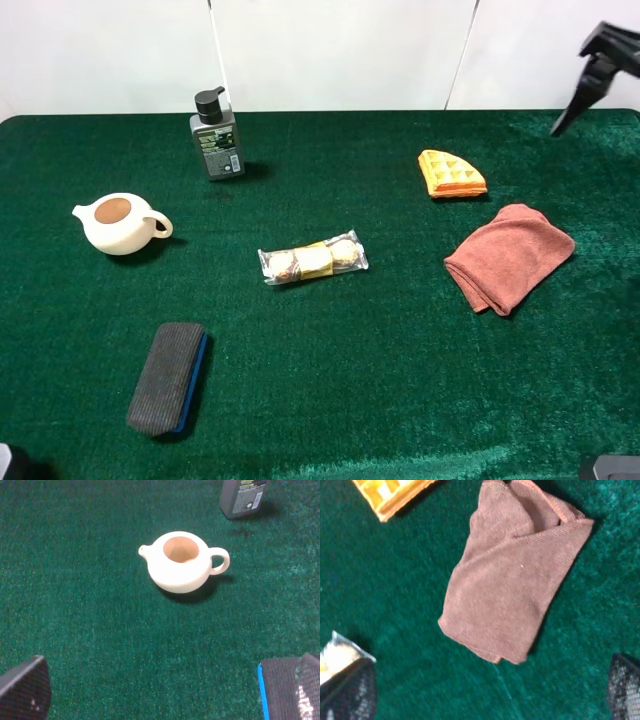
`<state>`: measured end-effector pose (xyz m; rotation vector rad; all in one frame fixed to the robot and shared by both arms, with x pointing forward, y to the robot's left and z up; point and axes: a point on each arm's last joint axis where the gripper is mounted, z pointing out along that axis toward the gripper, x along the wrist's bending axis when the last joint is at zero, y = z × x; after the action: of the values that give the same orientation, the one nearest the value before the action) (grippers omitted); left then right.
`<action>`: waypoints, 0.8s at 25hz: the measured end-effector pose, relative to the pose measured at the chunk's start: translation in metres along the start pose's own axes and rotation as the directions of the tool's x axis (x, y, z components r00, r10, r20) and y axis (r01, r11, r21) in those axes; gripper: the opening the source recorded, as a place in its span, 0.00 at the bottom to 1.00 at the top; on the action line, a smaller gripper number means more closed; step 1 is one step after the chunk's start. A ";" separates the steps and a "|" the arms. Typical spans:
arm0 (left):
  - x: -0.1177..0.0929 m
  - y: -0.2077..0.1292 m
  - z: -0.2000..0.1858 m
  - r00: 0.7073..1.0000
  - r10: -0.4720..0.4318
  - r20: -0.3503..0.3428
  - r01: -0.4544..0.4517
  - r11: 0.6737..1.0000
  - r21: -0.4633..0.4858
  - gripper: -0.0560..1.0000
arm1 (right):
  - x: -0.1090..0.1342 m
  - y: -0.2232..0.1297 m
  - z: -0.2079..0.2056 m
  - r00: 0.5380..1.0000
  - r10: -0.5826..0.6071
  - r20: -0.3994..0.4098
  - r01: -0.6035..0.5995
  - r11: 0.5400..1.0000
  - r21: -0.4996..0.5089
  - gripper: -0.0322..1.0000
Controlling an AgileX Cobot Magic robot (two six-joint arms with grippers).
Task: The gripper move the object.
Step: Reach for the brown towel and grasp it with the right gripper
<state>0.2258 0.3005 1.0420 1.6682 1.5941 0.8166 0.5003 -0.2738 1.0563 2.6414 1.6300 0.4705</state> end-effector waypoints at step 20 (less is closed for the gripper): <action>0.000 0.000 0.000 1.000 0.000 0.000 0.000 1.000 0.000 0.99 | 0.011 0.018 0.113 0.981 0.134 0.140 -0.158 0.971 0.180 0.70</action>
<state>0.2258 0.3005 1.0420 1.6682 1.5941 0.8166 0.5489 -0.2551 0.9543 2.8747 1.5223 0.1482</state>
